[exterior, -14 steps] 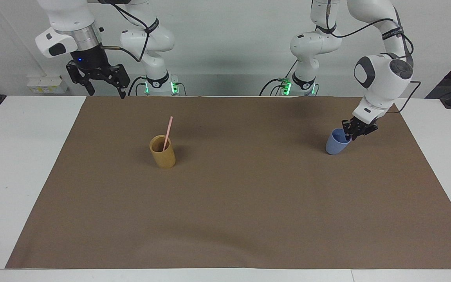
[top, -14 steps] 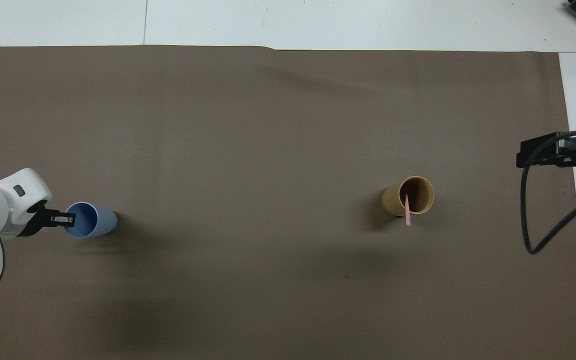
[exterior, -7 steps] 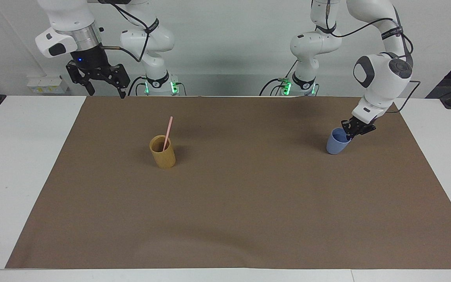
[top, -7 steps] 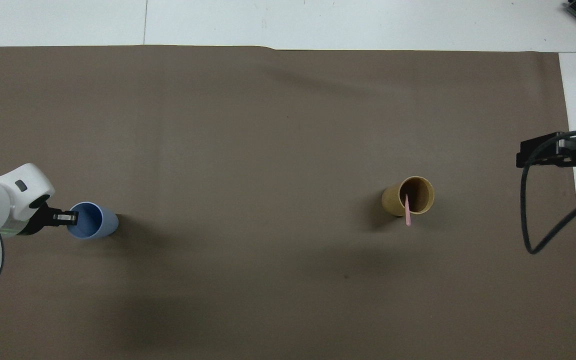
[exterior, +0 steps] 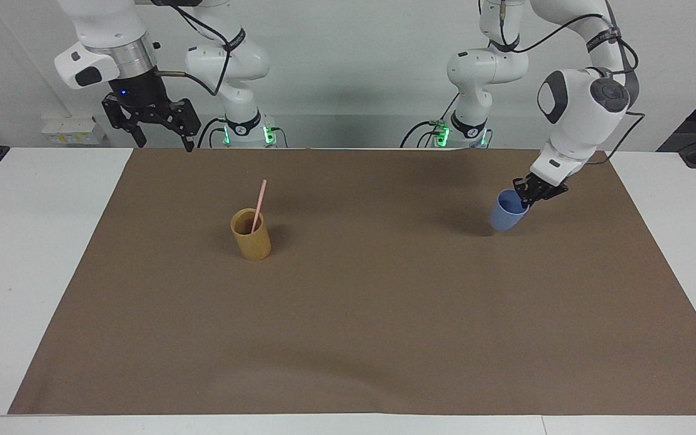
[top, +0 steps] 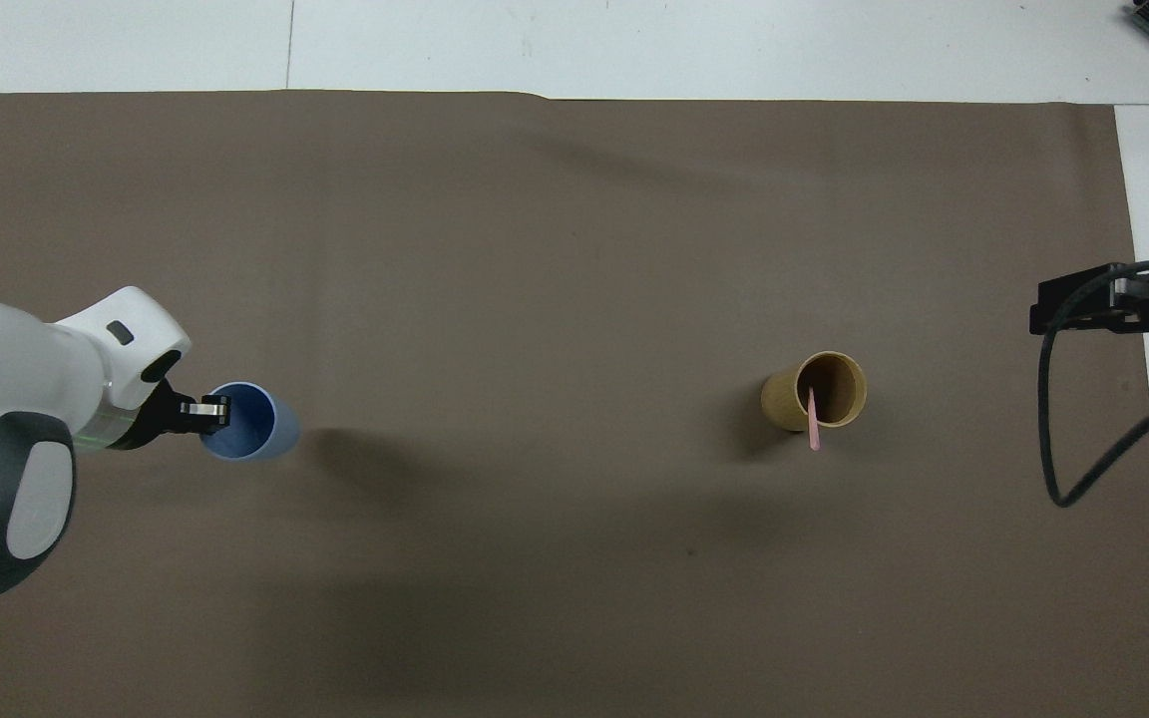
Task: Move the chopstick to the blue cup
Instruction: 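Slide the blue cup toward the table center with the left gripper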
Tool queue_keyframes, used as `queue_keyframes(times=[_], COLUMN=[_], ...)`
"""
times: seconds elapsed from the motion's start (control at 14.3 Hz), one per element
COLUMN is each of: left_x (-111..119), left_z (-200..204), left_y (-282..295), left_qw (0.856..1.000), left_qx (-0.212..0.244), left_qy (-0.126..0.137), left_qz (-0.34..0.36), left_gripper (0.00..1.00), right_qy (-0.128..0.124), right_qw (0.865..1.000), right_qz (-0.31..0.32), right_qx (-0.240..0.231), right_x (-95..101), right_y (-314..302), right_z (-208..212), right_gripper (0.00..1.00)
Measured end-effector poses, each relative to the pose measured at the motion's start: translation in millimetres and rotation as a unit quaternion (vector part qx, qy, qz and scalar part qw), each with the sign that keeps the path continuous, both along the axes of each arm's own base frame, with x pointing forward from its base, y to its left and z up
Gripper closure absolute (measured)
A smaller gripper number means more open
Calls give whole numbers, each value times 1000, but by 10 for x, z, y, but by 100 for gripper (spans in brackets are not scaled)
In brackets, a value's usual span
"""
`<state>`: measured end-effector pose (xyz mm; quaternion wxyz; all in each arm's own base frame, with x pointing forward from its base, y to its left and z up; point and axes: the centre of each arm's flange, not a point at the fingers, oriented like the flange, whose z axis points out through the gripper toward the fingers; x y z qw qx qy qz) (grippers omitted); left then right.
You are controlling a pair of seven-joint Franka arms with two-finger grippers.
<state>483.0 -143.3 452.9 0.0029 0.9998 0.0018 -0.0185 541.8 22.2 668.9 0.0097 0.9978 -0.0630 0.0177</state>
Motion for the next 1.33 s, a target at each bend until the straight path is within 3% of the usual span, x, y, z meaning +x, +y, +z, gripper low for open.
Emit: queue_keyframes(times=[0.56,1.33], left_x=[-90,-124], left_z=[-382,-625], left_y=[-1053,-1426], left_qw=[998,997], left_qx=[-16,-27], left_qy=[-25,-33], left_qz=[51,61], left_gripper=[95,92], right_qy=[1,4], right_qw=[1000,1000], right_qz=[2,10], right_qx=[0,0], right_x=[0,-3], right_y=[16,115], right_z=[-7,-41], right_gripper=[0,0])
